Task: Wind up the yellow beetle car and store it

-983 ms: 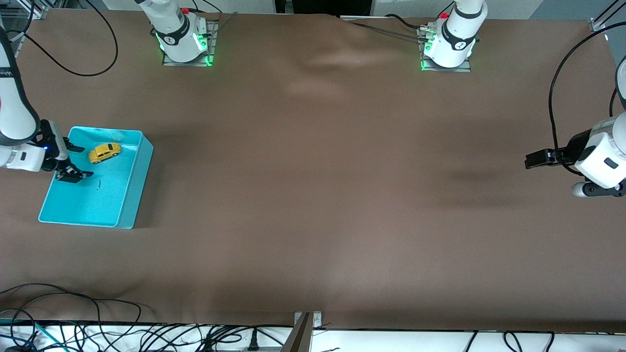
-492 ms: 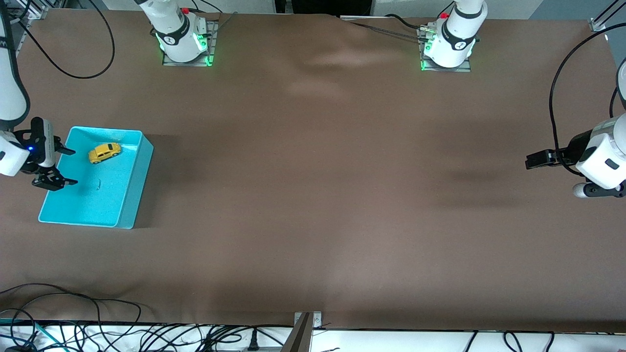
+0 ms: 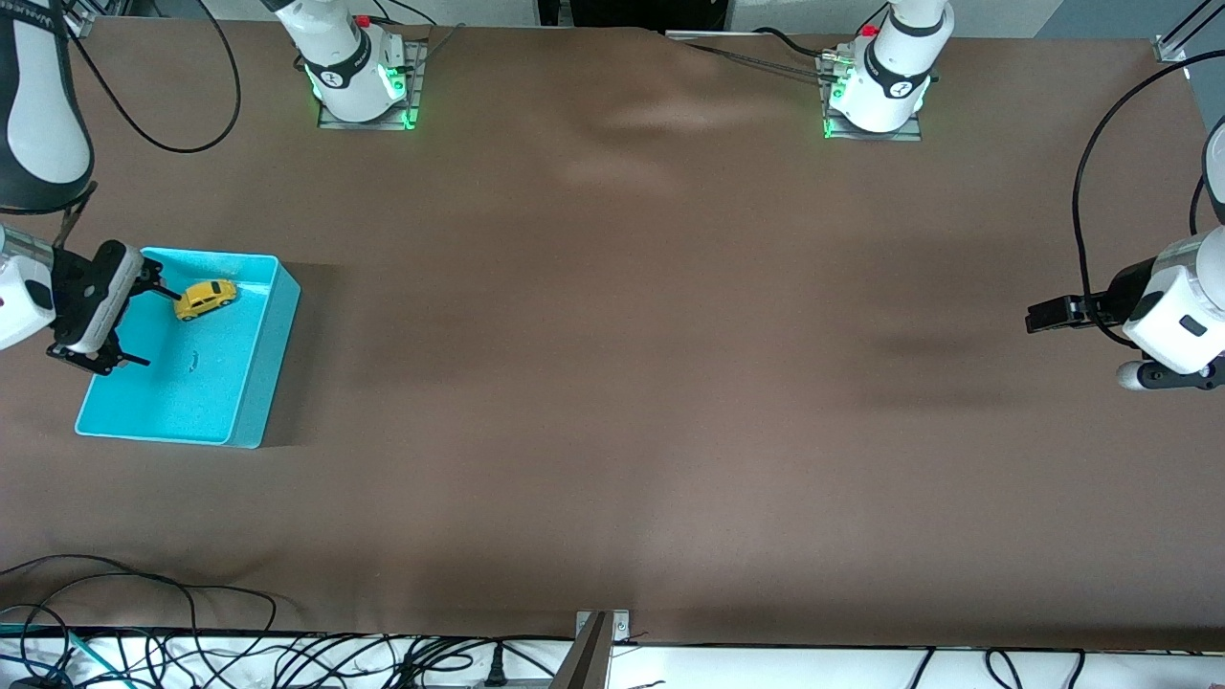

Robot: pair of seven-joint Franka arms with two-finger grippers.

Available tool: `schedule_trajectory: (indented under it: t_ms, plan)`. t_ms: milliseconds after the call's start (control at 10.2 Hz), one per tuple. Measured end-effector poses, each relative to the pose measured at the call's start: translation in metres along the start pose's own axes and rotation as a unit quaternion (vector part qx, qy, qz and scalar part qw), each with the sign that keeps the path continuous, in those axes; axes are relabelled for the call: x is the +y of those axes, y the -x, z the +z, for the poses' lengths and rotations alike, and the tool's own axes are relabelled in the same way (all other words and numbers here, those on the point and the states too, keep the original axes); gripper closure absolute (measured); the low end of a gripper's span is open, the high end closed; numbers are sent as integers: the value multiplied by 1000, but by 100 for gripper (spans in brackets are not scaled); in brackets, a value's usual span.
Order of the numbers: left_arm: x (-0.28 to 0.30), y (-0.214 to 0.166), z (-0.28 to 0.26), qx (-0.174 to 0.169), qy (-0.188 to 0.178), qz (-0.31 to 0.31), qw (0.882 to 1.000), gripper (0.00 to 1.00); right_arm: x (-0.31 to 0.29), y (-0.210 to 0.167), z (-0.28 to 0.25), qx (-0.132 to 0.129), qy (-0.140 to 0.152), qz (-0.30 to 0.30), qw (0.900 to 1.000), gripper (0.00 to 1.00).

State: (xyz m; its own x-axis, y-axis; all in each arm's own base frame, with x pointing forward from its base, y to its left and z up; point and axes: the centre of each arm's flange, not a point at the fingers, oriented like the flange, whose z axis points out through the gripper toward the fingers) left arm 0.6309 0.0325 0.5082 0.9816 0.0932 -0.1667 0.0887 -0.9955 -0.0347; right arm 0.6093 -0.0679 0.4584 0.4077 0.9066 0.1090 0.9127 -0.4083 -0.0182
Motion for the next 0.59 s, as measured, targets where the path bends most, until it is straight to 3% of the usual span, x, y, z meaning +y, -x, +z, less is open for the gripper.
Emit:
schedule_trajectory:
  t_ms: [98,295,590]
  plan:
    - [0,0,0,0,0,0,1000,0,-10,-18,-14,-2,9,71,997,0]
    - [0,0,0,0,0,0,1000,0,-38,-59,-45,-7,23,208,978,0]
    - [4,0,1,-3,25,-1,1000,0,-51,-86,-82,0,40,388,921,0]
